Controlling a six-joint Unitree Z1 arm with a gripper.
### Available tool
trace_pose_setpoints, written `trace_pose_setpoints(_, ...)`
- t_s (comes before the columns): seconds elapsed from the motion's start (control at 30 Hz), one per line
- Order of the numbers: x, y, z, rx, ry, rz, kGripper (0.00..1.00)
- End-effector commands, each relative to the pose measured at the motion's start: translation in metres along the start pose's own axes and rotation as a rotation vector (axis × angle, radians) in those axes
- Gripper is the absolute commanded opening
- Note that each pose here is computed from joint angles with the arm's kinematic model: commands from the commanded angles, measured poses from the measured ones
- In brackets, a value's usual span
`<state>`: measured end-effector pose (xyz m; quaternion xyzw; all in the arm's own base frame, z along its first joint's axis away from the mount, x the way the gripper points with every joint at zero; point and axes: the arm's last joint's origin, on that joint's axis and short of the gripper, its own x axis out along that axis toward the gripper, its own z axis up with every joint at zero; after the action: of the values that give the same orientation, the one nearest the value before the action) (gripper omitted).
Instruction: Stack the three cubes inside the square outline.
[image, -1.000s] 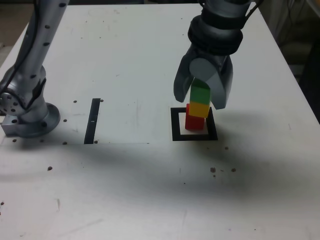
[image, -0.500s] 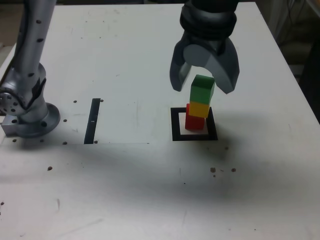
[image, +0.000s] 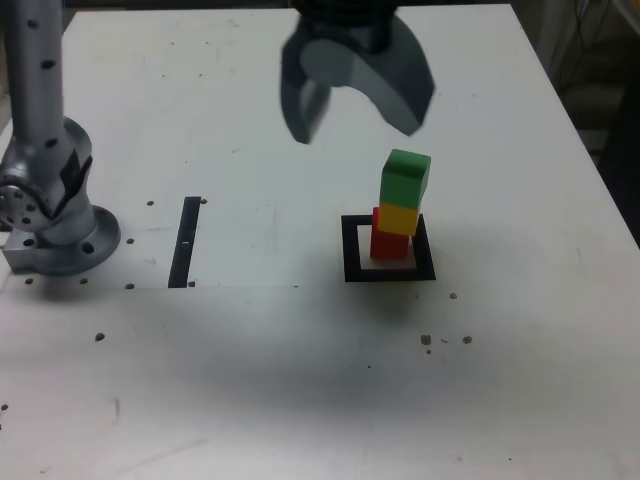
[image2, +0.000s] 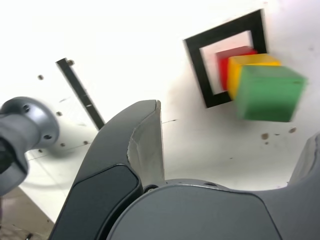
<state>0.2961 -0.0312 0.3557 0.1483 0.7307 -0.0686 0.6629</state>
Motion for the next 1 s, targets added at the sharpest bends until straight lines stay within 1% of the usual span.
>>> trace_pose_setpoints(0.0, -0.002, -0.001, -0.013, -0.015, -0.002, 0.007, 1.00)
trace_pose_setpoints(0.1, 0.001, -0.002, -0.030, -0.040, 0.007, 0.010, 1.00)
trace_pose_setpoints(0.2, 0.010, -0.003, -0.046, -0.073, 0.018, 0.007, 1.00)
trace_pose_setpoints(0.27, 0.019, -0.004, -0.056, -0.095, 0.021, 0.002, 1.00)
trace_pose_setpoints(0.43, 0.039, -0.009, -0.077, -0.131, 0.016, -0.014, 1.00)
trace_pose_setpoints(0.5, 0.045, -0.012, -0.085, -0.142, 0.021, -0.019, 1.00)
trace_pose_setpoints(0.77, 0.074, -0.022, -0.111, -0.196, 0.086, -0.044, 0.99)
trace_pose_setpoints(0.97, 0.092, -0.028, -0.123, -0.210, 0.114, -0.070, 0.99)
